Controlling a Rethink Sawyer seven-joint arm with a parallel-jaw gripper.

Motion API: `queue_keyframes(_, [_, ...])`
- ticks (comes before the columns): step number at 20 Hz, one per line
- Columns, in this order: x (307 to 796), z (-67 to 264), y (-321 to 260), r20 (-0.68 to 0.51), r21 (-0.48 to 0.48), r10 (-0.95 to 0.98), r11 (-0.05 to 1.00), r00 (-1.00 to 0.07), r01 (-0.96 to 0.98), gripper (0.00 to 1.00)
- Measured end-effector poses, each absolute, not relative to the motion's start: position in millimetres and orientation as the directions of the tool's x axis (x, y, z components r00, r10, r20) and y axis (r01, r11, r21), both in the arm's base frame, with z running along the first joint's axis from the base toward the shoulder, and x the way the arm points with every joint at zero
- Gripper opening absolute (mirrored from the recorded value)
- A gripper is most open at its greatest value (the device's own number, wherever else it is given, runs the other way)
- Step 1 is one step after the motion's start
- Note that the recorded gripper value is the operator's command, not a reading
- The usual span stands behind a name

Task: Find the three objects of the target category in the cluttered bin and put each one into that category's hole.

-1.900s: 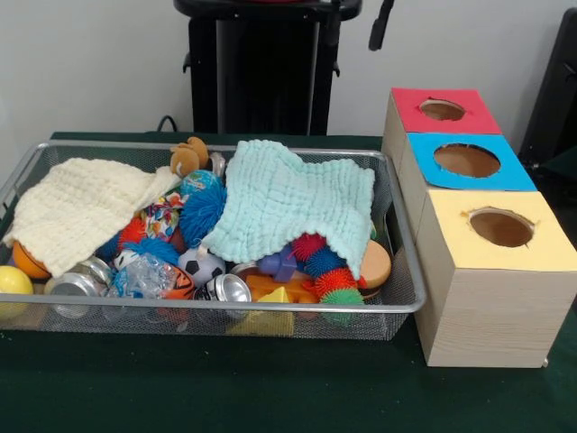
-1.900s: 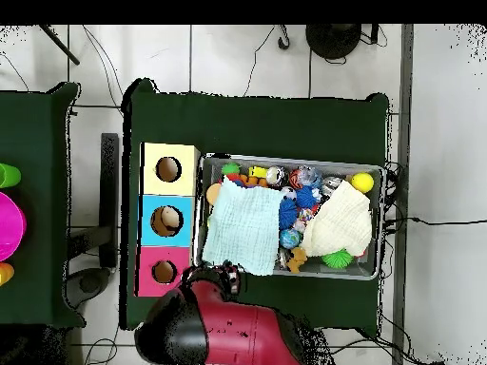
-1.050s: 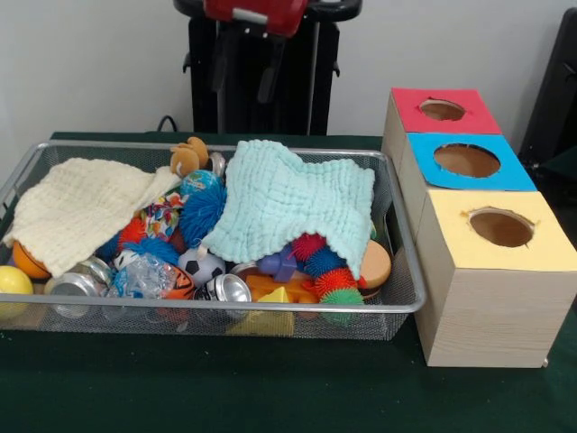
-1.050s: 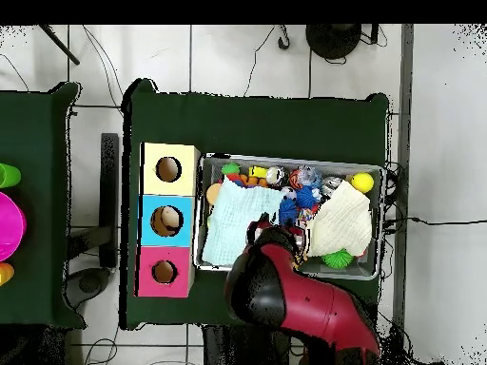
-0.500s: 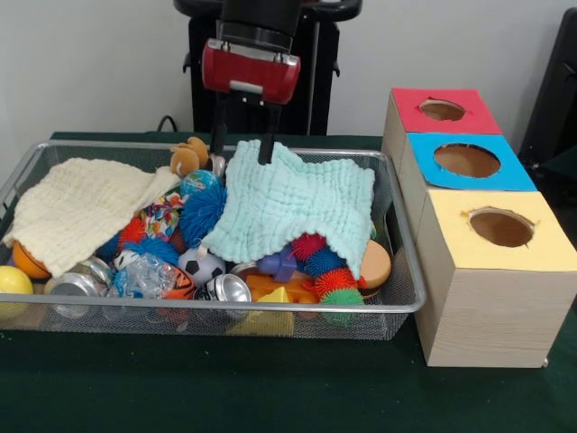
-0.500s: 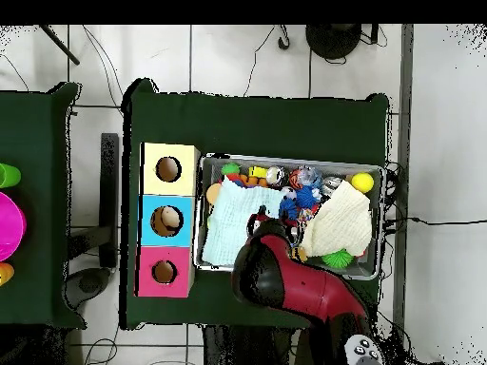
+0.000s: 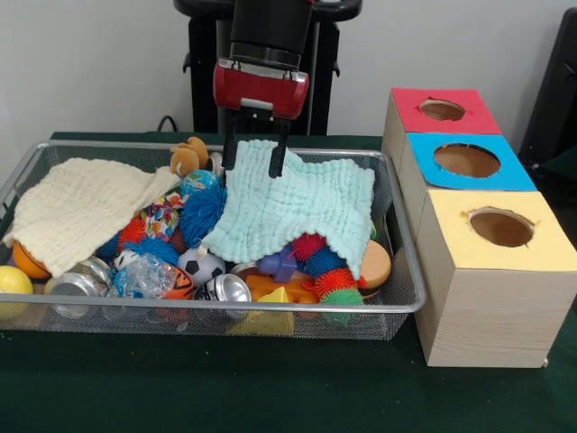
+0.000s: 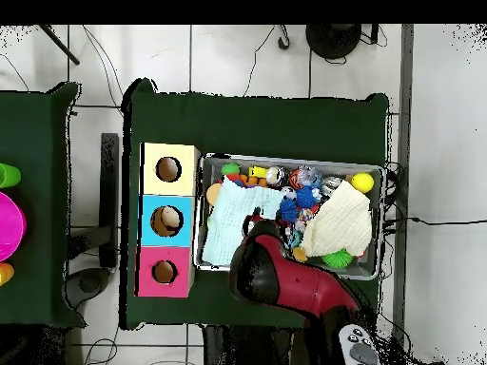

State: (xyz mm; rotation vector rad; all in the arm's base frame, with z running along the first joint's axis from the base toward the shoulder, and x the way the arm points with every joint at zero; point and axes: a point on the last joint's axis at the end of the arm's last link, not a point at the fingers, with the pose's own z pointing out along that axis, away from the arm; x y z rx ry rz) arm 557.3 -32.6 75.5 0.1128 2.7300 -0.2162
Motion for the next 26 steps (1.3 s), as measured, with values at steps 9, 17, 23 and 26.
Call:
queue_keyframes(9, [560.2, 75.6, -42.2, -0.399, -0.149, 0.051, 0.981, -0.915, 0.120, 1.00])
queue_keyframes(17, [564.6, 62.4, -76.0, -0.397, -0.161, 0.072, 0.976, -0.915, 0.146, 1.00])
queue_keyframes(23, [555.5, 41.1, -121.7, -0.383, -0.160, 0.102, 0.972, -0.918, 0.175, 1.00])
queue_keyframes(26, [549.6, 22.7, -145.7, -0.384, -0.158, 0.114, 0.970, -0.916, 0.187, 1.00])
